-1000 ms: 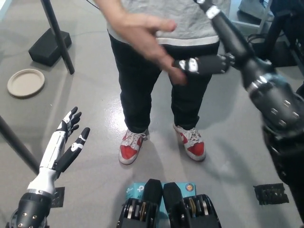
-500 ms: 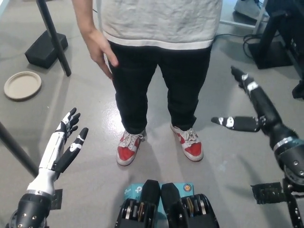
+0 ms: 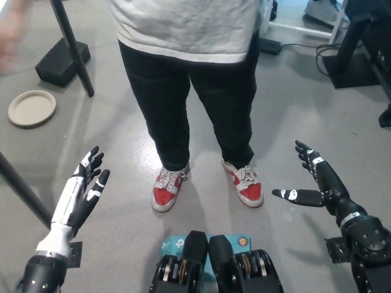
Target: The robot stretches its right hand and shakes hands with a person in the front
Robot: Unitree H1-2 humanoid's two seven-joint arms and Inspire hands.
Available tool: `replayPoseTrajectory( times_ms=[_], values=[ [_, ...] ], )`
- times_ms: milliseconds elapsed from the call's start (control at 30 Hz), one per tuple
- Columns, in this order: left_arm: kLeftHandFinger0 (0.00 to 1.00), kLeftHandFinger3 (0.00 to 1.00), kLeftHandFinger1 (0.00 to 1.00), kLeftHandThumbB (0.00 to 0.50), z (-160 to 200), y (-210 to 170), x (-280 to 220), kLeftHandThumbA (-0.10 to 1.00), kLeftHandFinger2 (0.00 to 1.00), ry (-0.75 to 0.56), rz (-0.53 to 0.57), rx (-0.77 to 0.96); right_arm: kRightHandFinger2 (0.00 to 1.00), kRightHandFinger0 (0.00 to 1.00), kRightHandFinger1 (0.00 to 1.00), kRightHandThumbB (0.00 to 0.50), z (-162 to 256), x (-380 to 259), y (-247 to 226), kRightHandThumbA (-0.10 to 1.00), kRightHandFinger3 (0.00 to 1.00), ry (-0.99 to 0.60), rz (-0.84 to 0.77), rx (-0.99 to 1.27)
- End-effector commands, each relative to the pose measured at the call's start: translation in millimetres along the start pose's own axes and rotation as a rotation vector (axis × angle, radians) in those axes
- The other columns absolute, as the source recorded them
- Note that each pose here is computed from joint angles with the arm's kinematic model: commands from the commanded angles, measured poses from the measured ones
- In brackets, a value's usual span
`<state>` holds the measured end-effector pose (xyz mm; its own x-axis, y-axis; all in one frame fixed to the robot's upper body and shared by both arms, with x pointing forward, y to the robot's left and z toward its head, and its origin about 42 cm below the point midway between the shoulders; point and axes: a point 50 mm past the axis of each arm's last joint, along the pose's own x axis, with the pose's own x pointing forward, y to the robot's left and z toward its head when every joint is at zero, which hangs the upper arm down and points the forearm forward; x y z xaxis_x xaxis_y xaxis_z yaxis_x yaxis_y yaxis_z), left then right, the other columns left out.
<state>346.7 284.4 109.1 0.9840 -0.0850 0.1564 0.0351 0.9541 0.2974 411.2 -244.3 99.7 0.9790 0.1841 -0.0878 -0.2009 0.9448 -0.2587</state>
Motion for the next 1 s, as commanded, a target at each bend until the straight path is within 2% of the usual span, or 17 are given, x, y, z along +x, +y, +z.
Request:
replayPoseTrajectory(
  times_ms=[0, 167, 267, 500, 567, 967],
  values=[
    [1.00, 1.00, 1.00, 0.096, 3.6, 5.1, -2.6, 0.88, 1.00, -0.049, 0.012, -0.014, 1.00, 1.00, 1.00, 0.343, 13.5, 7.7, -3.6, 1.00, 1.00, -0.102, -0.022, 0.017],
    [1.00, 1.00, 1.00, 0.106, 1.1, 2.8, -3.7, 0.92, 1.00, -0.035, 0.001, -0.034, 1.00, 1.00, 1.00, 0.347, 7.6, 0.3, -2.3, 1.00, 1.00, -0.090, -0.004, -0.003],
    [1.00, 1.00, 1.00, 0.094, 0.4, 3.6, -3.9, 1.00, 1.00, -0.036, -0.001, -0.045, 1.00, 1.00, 1.00, 0.327, 8.0, -0.4, -1.8, 1.00, 1.00, -0.083, -0.007, -0.003],
    [1.00, 1.00, 1.00, 0.094, -1.4, 5.2, -5.0, 1.00, 1.00, -0.044, -0.003, -0.054, 1.00, 1.00, 1.00, 0.333, 7.3, 1.2, -1.1, 1.00, 1.00, -0.077, 0.008, 0.001],
    [1.00, 1.00, 1.00, 0.095, -2.4, 5.1, -4.7, 1.00, 1.00, -0.048, -0.011, -0.057, 1.00, 1.00, 1.00, 0.307, 7.1, 1.4, -1.3, 1.00, 1.00, -0.081, 0.010, -0.001],
    [1.00, 1.00, 1.00, 0.096, -2.8, 5.6, -6.4, 1.00, 1.00, -0.034, -0.003, -0.045, 1.00, 1.00, 1.00, 0.283, 5.9, 0.6, -0.5, 1.00, 1.00, -0.074, 0.017, -0.046]
  ],
)
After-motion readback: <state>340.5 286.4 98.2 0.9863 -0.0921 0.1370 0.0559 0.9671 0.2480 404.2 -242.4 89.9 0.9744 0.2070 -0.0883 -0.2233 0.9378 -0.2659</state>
